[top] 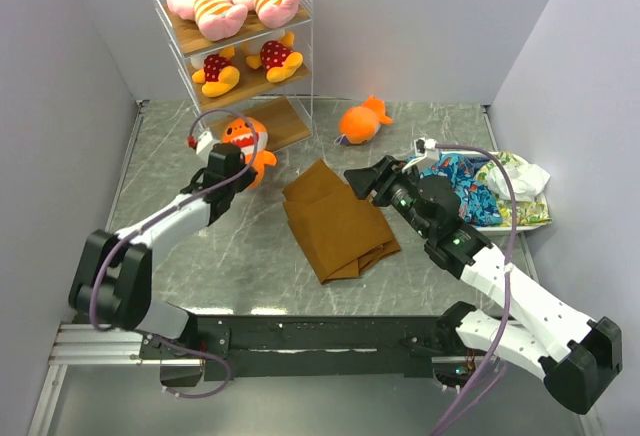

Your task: Place and organize the stuffed toys onto the shelf

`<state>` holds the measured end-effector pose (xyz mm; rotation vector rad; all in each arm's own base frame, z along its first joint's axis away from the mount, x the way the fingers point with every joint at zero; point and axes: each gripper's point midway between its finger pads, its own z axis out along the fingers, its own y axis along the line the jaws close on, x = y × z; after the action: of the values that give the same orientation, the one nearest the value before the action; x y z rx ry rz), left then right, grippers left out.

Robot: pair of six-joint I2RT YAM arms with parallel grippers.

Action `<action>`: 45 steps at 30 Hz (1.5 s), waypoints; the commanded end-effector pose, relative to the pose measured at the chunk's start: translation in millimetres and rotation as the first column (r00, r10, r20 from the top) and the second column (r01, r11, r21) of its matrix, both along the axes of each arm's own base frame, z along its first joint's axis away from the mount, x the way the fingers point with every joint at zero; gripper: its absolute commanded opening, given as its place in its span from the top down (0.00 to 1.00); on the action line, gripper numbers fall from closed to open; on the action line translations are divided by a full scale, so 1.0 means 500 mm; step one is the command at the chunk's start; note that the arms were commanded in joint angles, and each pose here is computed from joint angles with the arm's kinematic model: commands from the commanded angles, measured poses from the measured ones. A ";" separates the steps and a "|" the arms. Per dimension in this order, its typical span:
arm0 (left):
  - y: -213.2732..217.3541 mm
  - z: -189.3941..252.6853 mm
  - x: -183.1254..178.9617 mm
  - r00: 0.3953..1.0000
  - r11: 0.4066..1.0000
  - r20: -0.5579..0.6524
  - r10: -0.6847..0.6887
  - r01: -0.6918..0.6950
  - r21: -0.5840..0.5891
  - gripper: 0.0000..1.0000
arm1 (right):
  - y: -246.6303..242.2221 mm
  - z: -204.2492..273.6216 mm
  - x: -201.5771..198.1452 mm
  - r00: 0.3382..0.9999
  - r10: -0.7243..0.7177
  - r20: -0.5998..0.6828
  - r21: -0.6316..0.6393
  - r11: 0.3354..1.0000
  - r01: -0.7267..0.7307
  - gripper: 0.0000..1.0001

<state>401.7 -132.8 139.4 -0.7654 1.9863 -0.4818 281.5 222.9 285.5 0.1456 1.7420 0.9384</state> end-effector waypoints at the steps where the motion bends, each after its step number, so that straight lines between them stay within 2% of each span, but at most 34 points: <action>1: -0.004 0.044 0.078 0.994 0.998 0.099 0.047 -0.050 0.035 0.99 | -0.014 0.095 -0.008 0.991 -0.017 0.135 0.047 0.999 0.010 0.30; 2: -0.007 0.020 0.091 0.996 0.997 0.077 0.055 -0.059 0.043 0.99 | -0.016 0.102 -0.012 0.989 -0.016 0.147 0.054 0.998 0.008 0.30; 6: -0.015 0.019 0.148 0.991 0.993 0.077 0.112 -0.115 0.030 0.99 | -0.021 0.114 -0.018 0.985 -0.020 0.169 0.070 0.998 0.008 0.30; 10: -0.012 -0.011 0.173 0.983 0.984 0.050 0.179 -0.179 0.011 0.99 | -0.030 0.118 -0.020 0.982 -0.036 0.184 0.065 0.998 0.024 0.29; 12: -0.013 -0.028 0.180 0.980 0.981 0.043 0.196 -0.196 0.000 0.93 | -0.036 0.117 -0.018 0.981 -0.048 0.189 0.054 0.998 0.039 0.29; 13: -0.011 -0.031 0.184 0.978 0.978 0.040 0.206 -0.206 -0.002 0.84 | -0.036 0.117 -0.017 0.981 -0.050 0.188 0.052 0.998 0.041 0.29; 15: -0.011 -0.044 0.191 0.976 0.976 0.024 0.216 -0.217 0.010 0.73 | -0.038 0.111 -0.016 0.982 -0.053 0.179 0.043 0.998 0.046 0.29; 16: -0.012 -0.045 0.194 0.976 0.976 0.021 0.217 -0.217 0.014 0.64 | -0.038 0.111 -0.016 0.983 -0.051 0.178 0.042 0.998 0.044 0.29; 21: -0.012 -0.065 0.177 0.984 0.982 -0.009 0.178 -0.177 0.072 0.50 | -0.039 0.110 -0.021 0.982 -0.049 0.180 0.045 0.998 0.041 0.29; 27: -0.027 -0.034 0.138 0.997 0.958 0.021 0.068 -0.071 0.276 0.39 | -0.041 0.115 -0.024 0.981 -0.048 0.188 0.050 0.998 0.039 0.29; 30: -0.053 -0.023 0.126 1.000 0.907 0.002 -0.023 0.020 0.421 0.37 | -0.041 0.105 -0.024 0.983 -0.047 0.179 0.042 0.998 0.040 0.29; 31: -0.058 -0.030 0.113 0.998 0.862 -0.030 -0.061 0.068 0.502 0.37 | -0.043 0.106 -0.025 0.982 -0.050 0.180 0.043 0.998 0.043 0.29; 33: -0.065 -0.027 0.107 0.994 0.817 -0.041 -0.105 0.109 0.567 0.37 | -0.045 0.102 -0.026 0.983 -0.053 0.177 0.044 0.998 0.046 0.29; 34: -0.069 -0.026 0.103 0.988 0.773 -0.054 -0.146 0.148 0.617 0.37 | -0.048 0.106 -0.030 0.982 -0.054 0.183 0.051 0.998 0.045 0.29; 36: -0.070 -0.036 0.098 0.976 0.722 -0.091 -0.196 0.207 0.661 0.38 | -0.050 0.107 -0.031 0.981 -0.056 0.188 0.055 0.997 0.047 0.29; 37: -0.067 -0.040 0.099 0.967 0.672 -0.117 -0.224 0.241 0.700 0.39 | -0.051 0.111 -0.034 0.980 -0.054 0.194 0.060 0.997 0.043 0.29; 39: -0.065 -0.038 0.109 0.962 0.627 -0.134 -0.239 0.258 0.735 0.39 | -0.051 0.112 -0.036 0.979 -0.052 0.196 0.057 0.997 0.042 0.29; 40: -0.059 -0.052 0.112 0.954 0.573 -0.172 -0.246 0.287 0.768 0.39 | -0.054 0.115 -0.036 0.978 -0.057 0.199 0.057 0.997 0.047 0.29; 42: -0.052 -0.050 0.124 0.952 0.523 -0.195 -0.236 0.293 0.801 0.40 | -0.056 0.116 -0.037 0.978 -0.060 0.201 0.053 0.997 0.050 0.29; 43: -0.051 -0.066 0.128 0.943 0.472 -0.228 -0.244 0.321 0.821 0.40 | -0.059 0.117 -0.038 0.977 -0.063 0.205 0.053 0.997 0.053 0.29; 45: -0.062 -0.071 0.138 0.925 0.425 -0.246 -0.288 0.354 0.833 0.41 | -0.061 0.116 -0.038 0.976 -0.068 0.206 0.053 0.997 0.058 0.29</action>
<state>456.5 -166.6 99.7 0.0795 2.1109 0.2627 264.5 198.1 332.0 0.1251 1.5647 0.9269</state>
